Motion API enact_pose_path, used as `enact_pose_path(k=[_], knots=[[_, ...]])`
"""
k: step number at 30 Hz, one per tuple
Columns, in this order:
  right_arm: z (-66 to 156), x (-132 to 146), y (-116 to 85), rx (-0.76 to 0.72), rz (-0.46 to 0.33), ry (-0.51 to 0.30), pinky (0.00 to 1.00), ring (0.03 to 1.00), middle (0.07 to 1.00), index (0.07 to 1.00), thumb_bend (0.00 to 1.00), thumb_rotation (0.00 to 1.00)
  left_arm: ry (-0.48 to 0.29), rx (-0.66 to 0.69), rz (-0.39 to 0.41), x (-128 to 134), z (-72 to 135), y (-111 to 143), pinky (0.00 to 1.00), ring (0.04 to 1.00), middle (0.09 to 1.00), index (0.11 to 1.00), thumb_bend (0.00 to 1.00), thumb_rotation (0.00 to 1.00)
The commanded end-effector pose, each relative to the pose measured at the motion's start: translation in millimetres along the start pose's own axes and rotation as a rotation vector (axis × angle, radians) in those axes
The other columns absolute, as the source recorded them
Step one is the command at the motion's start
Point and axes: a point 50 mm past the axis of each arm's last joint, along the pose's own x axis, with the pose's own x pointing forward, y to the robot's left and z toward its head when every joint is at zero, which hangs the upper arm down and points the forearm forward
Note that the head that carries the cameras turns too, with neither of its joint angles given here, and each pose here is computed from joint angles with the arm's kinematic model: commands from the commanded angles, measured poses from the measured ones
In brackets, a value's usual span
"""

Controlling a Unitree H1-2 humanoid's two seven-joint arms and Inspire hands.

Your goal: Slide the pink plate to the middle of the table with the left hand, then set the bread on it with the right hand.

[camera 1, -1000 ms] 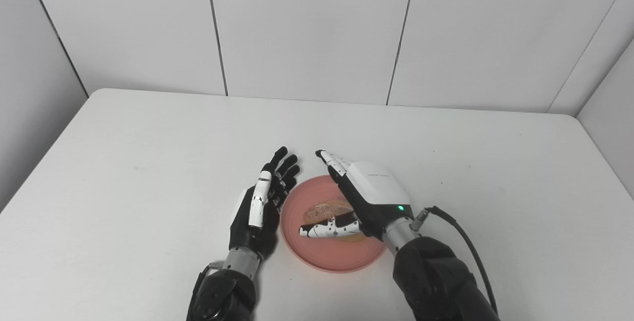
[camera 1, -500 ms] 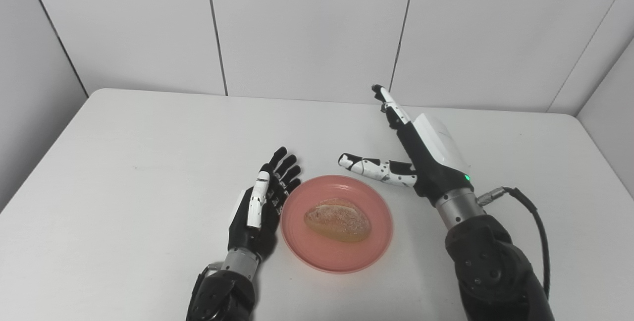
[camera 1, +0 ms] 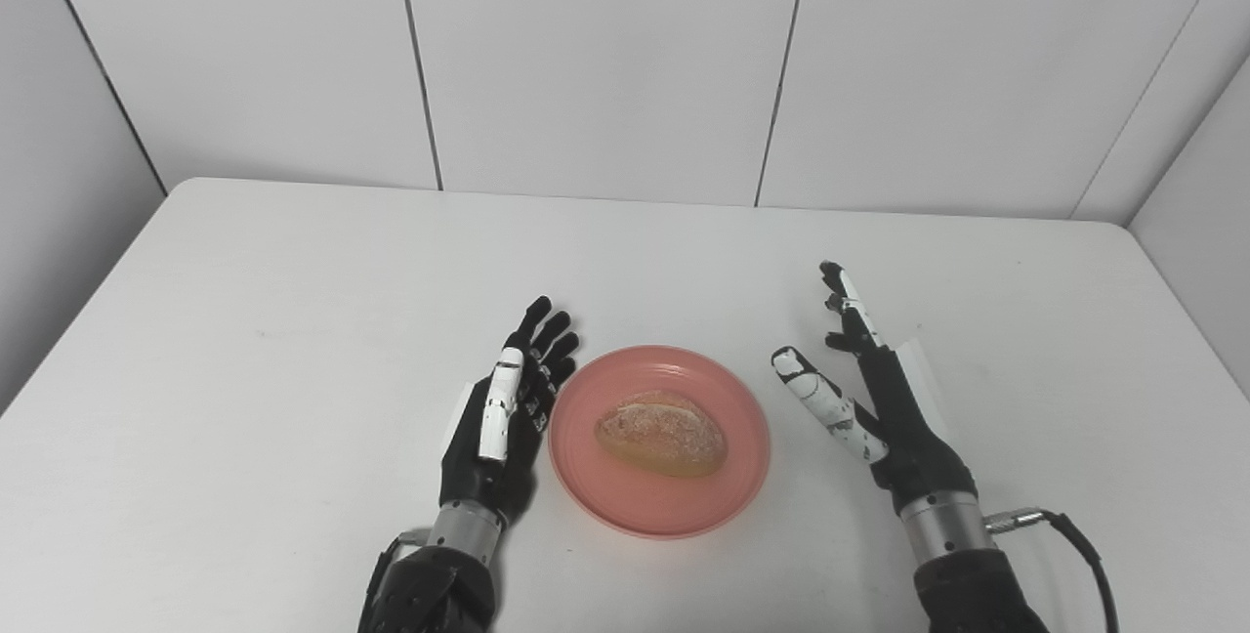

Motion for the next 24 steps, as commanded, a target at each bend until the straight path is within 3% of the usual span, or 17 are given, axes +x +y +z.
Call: enact_pose_path(k=[1, 6, 12, 24], knots=[[6.6, 1.1, -1.4, 0.06, -0.05, -0.086, 0.85, 0.959, 0.973, 0.968, 0.61, 1.0, 0.028, 0.022, 0.022, -7.5, -6.5, 3.8, 0.98, 0.958, 0.966, 0.956, 0.41, 1.0], [-6.0, -3.1, 5.8, 0.174, -0.041, -0.066, 0.94, 0.967, 0.968, 0.965, 0.46, 1.0, 0.027, 0.036, 0.024, -10.7, -7.8, 4.8, 0.98, 0.96, 0.97, 0.961, 0.42, 1.0], [-19.2, -5.9, 12.1, 0.274, -0.01, -0.038, 0.95, 0.966, 0.971, 0.962, 0.32, 1.0, 0.015, 0.053, 0.01, -14.0, -9.4, 7.8, 0.99, 0.971, 0.984, 0.974, 0.43, 1.0], [-25.2, -8.8, 19.6, 0.346, 0.01, -0.021, 0.97, 0.973, 0.976, 0.965, 0.29, 1.0, 0.016, 0.068, 0.002, -14.8, -13.0, 11.3, 0.98, 0.97, 0.982, 0.968, 0.42, 1.0]])
